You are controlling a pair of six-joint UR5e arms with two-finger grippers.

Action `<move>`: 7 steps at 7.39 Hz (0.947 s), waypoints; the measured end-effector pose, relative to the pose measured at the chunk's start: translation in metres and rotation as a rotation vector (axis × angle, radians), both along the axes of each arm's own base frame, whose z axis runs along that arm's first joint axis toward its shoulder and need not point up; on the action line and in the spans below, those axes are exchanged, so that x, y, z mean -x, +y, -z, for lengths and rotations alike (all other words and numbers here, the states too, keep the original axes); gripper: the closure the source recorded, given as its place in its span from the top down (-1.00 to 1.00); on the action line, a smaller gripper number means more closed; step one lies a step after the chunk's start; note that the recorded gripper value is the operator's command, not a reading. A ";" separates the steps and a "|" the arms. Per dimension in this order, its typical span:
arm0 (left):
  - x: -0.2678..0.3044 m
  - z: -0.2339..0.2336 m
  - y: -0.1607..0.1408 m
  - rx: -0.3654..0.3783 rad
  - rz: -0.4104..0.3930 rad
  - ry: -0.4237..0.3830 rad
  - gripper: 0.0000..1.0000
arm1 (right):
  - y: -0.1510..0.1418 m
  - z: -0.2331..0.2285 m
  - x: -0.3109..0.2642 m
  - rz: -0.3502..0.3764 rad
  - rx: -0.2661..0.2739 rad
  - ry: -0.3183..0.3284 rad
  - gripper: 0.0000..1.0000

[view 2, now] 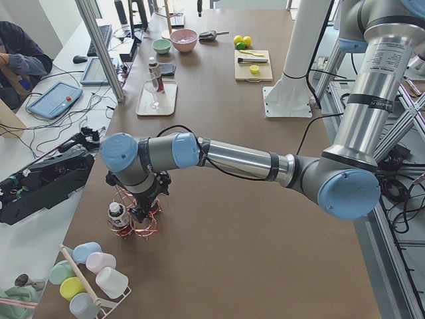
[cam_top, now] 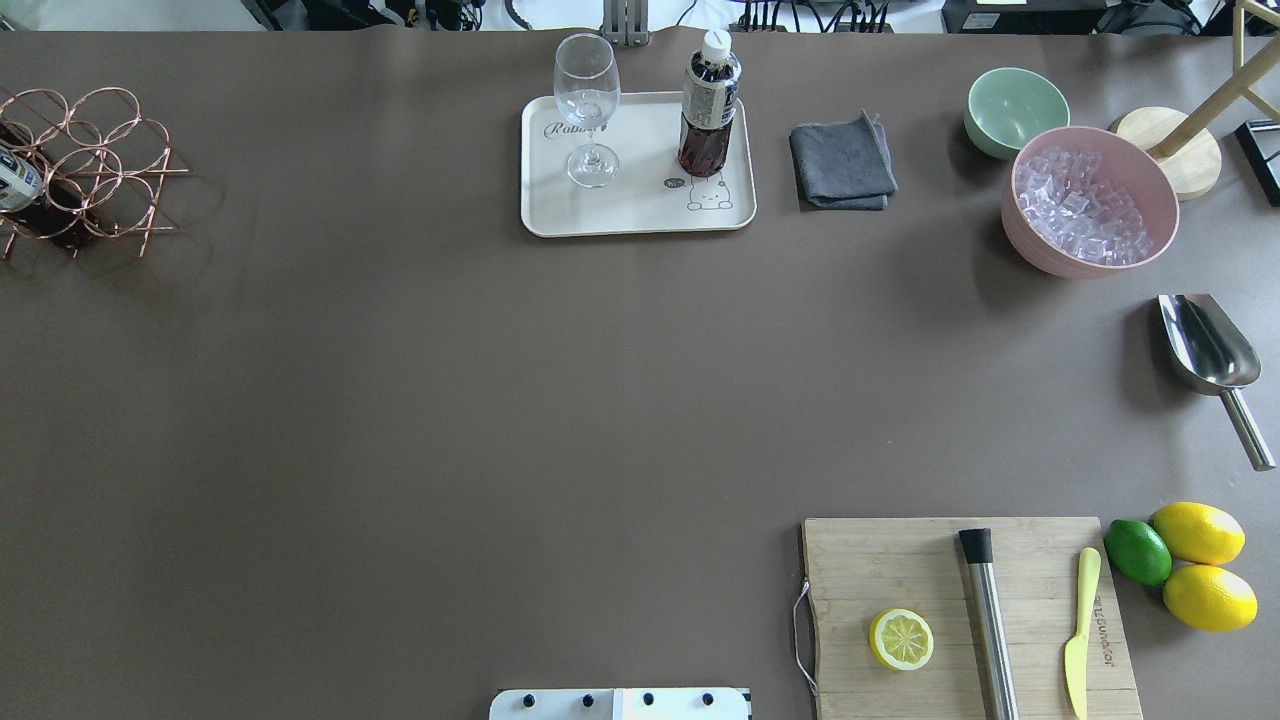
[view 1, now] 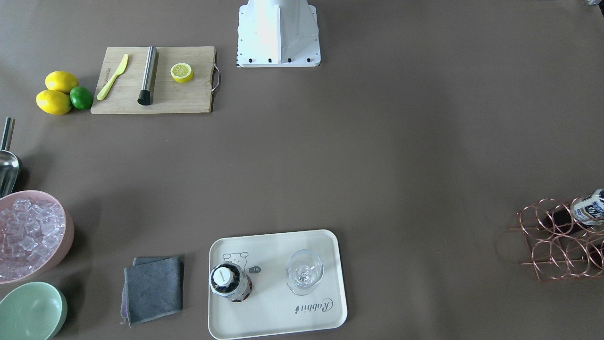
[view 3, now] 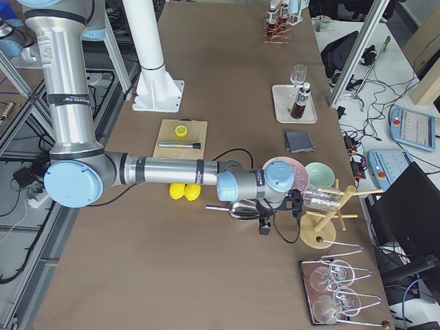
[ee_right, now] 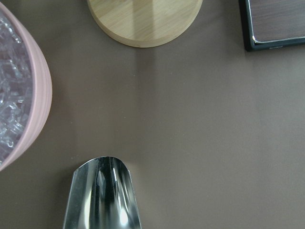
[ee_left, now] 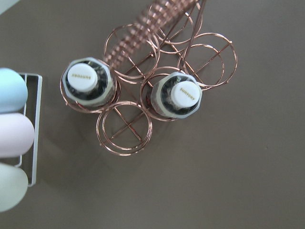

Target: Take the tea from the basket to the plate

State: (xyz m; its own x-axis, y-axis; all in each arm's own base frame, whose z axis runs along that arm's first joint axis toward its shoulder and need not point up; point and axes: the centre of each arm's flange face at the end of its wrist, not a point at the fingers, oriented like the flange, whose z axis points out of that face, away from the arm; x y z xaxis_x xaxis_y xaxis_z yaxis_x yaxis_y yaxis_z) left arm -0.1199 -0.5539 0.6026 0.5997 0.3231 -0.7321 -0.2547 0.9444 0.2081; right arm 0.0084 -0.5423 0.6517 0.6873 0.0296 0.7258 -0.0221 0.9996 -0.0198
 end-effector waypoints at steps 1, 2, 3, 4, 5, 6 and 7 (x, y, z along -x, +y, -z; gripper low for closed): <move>-0.002 -0.018 0.017 0.034 0.035 -0.004 0.96 | 0.006 0.007 -0.008 -0.014 0.015 -0.008 1.00; -0.004 -0.041 0.039 0.007 0.057 -0.012 0.96 | 0.014 0.018 -0.014 -0.025 0.037 -0.007 1.00; -0.006 -0.056 0.055 0.018 0.112 -0.019 0.96 | 0.022 0.022 -0.019 -0.033 0.062 -0.003 1.00; -0.010 -0.060 0.060 0.070 0.183 -0.023 0.96 | 0.032 0.019 -0.023 -0.038 0.081 0.001 1.00; -0.013 -0.060 0.060 0.110 0.230 -0.024 0.96 | 0.037 0.017 -0.026 -0.041 0.088 0.002 1.00; -0.014 -0.058 0.059 0.158 0.275 -0.022 0.96 | 0.040 0.014 -0.032 -0.053 0.098 -0.001 1.00; -0.014 -0.056 0.058 0.214 0.326 -0.021 0.96 | 0.043 0.012 -0.035 -0.062 0.103 -0.003 1.00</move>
